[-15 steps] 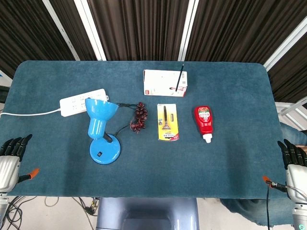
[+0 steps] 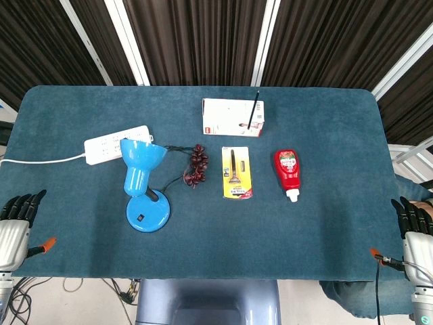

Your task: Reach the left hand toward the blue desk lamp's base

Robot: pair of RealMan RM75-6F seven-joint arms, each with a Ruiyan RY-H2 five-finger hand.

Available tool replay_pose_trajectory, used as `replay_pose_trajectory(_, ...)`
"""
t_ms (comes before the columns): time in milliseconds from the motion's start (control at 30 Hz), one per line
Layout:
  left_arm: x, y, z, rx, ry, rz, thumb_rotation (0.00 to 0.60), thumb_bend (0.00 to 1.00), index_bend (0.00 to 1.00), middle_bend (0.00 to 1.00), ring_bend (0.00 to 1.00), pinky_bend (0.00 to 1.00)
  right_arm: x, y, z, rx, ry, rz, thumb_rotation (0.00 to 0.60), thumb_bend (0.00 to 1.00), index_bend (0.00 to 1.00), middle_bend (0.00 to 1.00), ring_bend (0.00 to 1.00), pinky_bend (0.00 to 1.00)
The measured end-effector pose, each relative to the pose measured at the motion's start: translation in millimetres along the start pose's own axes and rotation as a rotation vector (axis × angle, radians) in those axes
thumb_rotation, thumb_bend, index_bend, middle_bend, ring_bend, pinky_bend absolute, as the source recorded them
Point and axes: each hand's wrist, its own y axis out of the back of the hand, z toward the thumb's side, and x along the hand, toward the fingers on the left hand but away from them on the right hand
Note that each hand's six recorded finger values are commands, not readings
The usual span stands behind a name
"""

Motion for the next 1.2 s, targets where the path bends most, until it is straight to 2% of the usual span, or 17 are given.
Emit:
replay_pose_trajectory(533,1,0,-1,0.007,0.001,0.008,0.6,0.13,0.06,0.15,0.1,0.15,1,3,0,-0.004,0.001,-0.007,0.6,0.1,0.0,0.0,0.0,0.0)
replay_pose_trajectory(700,1,0,0,0.011,-0.004,0.012,0.6,0.15,0.05,0.16,0.13,0.2,1,2,0,-0.003,0.001,-0.004,0.6,0.1,0.0,0.0,0.0,0.0)
replay_pose_trajectory(767,2,0,1,0.014,-0.012,0.016,0.6,0.19,0.05,0.23,0.18,0.27,1,2,0,-0.003,0.002,-0.005,0.6,0.1,0.0,0.0,0.0,0.0)
replay_pose_trajectory(833,2,1,4,0.016,-0.027,0.028,0.6,0.26,0.05,0.31,0.27,0.41,1,2,1,-0.003,0.001,-0.005,0.6,0.1,0.0,0.0,0.0,0.0)
replay_pose_trajectory(933,4,4,7,0.019,-0.055,0.062,0.6,0.42,0.08,0.48,0.5,0.72,2,3,0,-0.002,-0.001,-0.007,0.6,0.1,0.0,0.0,0.0,0.0)
replay_pose_trajectory(967,4,4,8,0.018,-0.064,0.074,0.6,0.45,0.09,0.53,0.56,0.79,2,3,0,-0.002,-0.002,-0.007,0.6,0.1,0.0,0.0,0.0,0.0)
replay_pose_trajectory(1100,10,1,11,0.001,-0.093,0.108,0.6,0.53,0.11,0.65,0.69,0.88,0,1,-3,-0.001,-0.012,0.003,0.6,0.1,0.0,0.0,0.0,0.0)
replay_pose_trajectory(1200,15,-6,13,0.002,-0.123,0.09,0.6,0.54,0.11,0.68,0.72,0.9,0,-1,-3,0.003,-0.012,0.006,0.6,0.1,0.0,0.0,0.0,0.0)
